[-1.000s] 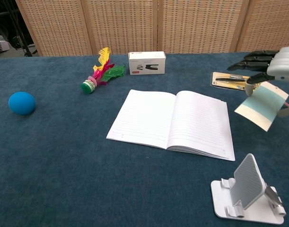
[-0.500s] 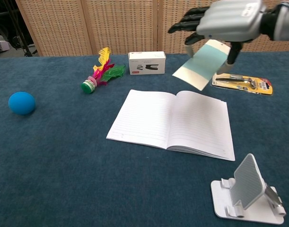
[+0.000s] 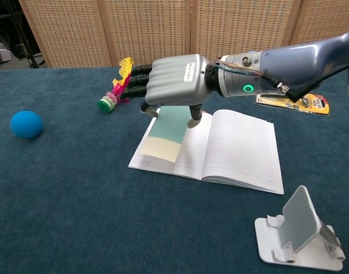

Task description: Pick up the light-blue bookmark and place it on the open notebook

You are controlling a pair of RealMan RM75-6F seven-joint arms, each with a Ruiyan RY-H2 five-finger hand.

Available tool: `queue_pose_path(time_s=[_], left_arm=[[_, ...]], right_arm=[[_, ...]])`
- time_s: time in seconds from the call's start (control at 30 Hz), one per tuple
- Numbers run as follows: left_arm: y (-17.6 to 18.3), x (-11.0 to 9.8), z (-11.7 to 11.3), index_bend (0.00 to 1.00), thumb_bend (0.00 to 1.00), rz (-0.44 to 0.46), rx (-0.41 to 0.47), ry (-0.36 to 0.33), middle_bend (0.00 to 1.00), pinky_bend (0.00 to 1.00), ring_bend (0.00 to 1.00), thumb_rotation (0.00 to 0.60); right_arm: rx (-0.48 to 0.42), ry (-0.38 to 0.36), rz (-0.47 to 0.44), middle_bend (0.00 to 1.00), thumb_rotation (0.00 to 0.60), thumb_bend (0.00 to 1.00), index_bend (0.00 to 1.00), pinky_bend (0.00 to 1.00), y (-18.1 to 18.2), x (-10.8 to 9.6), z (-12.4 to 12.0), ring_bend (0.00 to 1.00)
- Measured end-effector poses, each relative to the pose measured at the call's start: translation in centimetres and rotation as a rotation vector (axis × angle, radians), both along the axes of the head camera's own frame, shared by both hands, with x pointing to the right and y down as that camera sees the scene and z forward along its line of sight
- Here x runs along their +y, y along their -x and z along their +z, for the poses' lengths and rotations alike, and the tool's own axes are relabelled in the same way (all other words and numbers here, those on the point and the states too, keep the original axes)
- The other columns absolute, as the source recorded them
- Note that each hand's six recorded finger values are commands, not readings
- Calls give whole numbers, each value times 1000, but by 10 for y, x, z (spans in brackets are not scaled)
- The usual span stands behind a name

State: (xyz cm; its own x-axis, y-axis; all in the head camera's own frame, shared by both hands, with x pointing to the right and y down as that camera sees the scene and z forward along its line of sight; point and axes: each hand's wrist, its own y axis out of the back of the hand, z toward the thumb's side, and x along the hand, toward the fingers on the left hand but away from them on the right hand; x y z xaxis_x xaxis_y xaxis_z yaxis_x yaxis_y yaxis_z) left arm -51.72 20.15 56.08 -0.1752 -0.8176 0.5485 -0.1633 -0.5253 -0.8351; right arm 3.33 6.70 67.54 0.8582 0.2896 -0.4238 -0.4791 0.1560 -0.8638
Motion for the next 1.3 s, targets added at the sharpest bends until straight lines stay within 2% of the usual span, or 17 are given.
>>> queue_pose_path(time_s=[0.2,0.6,0.8,1.0,1.1,1.17,1.23,1.3], left_arm=[[1,-1,1,0,0,-5,-2,3,0,0,0,600],[-2,0,3,0,0,4,-4,8,0,0,0,600],[-3,0,4,0,0,8,-5,12,0,0,0,600],[-3,0,4,0,0,7,-6,11,0,0,0,600],[-3,0,4,0,0,8,-6,11,0,0,0,600],[-3,0,4,0,0,8,-6,13,0,0,0,600],[-3,-1,4,0,0,9,-6,13,0,0,0,600],[-3,-1,4,0,0,8,-6,14,0,0,0,600]], right_arm=[[33,-34,-41,33,600,293,519,0,0,0,7,0],[82,-69,-96,33,600,291,519,0,-25,5,18,0],[97,-60,-116,33,600,311,518,0,-37,15,25,0],[97,-60,-118,33,600,306,498,4,-40,17,28,0],[94,-65,-119,31,600,225,356,6,-40,16,27,0],[93,-74,-120,22,600,117,219,6,-39,15,27,0],[91,-90,-121,13,600,49,129,6,-39,14,26,0],[83,-104,-115,8,600,10,85,7,-37,12,24,0]])
